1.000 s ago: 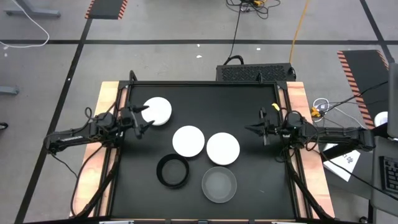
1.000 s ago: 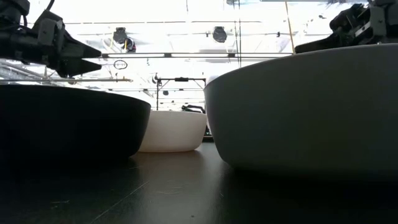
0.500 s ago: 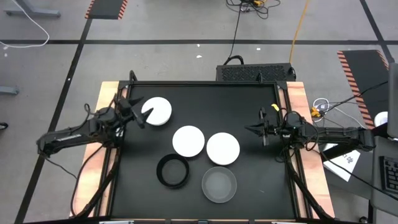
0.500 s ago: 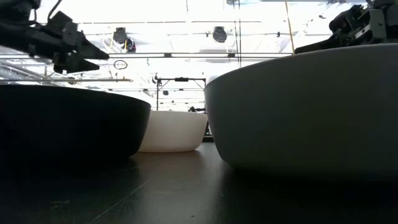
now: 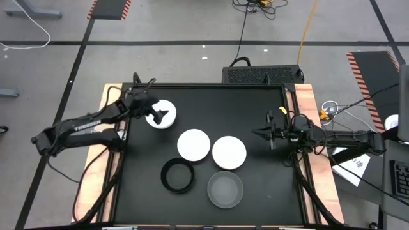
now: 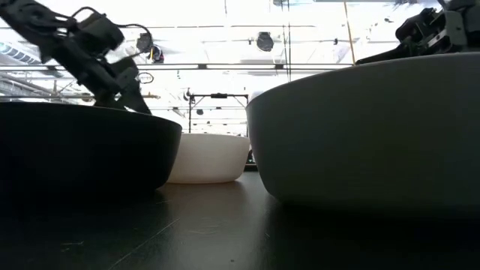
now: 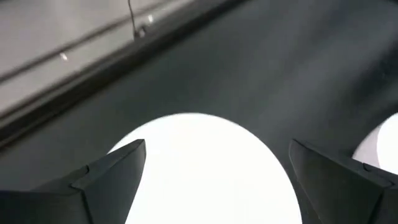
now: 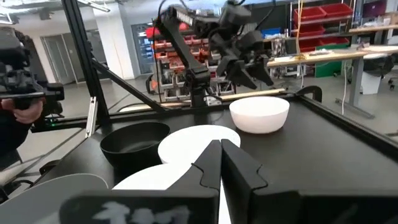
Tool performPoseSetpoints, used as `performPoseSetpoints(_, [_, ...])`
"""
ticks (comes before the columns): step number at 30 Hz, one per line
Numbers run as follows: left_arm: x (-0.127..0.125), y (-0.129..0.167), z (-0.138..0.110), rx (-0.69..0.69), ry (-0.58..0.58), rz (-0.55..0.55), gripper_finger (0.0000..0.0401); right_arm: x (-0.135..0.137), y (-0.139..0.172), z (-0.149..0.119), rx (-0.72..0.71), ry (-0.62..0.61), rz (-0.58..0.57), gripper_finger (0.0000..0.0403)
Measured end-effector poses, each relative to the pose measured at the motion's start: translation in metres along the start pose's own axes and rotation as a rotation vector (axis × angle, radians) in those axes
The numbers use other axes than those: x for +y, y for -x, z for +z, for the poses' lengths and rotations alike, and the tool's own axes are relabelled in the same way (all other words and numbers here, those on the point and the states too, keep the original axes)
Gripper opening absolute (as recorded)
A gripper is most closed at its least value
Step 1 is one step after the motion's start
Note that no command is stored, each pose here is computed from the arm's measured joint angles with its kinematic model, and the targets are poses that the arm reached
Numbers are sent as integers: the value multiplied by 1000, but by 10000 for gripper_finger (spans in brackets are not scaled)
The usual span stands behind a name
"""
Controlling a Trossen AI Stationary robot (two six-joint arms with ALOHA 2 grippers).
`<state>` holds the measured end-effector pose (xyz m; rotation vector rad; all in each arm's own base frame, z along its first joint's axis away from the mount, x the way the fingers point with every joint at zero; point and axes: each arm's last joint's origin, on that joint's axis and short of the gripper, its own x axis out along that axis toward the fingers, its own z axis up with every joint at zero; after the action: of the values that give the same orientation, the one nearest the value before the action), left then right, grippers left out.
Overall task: Nest bowls inside each other
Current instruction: Stack the top left white bowl into the white bowl
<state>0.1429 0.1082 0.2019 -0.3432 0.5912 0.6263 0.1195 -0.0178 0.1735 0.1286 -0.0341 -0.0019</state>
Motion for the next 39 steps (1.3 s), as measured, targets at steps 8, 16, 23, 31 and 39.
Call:
performPoseSetpoints(8, [-4, -6, 31, 170, -13, -17, 399, 0, 0, -4, 41, -18, -5, 0])
performPoseSetpoints(16, [-7, -8, 38, 321, -31, -25, 399, -1, 0, -5, 48, -15, -6, 0])
performPoseSetpoints(23, [-10, -6, 24, 477, -40, -10, 399, -1, 0, -6, 59, -16, -7, 0])
performPoseSetpoints(31, [-22, -5, 19, 513, -83, -39, 399, -1, 0, -9, 87, -23, -11, 0])
performPoseSetpoints(39, [-32, -14, 12, 572, -150, 10, 399, -1, 0, -8, 85, -26, -11, 0])
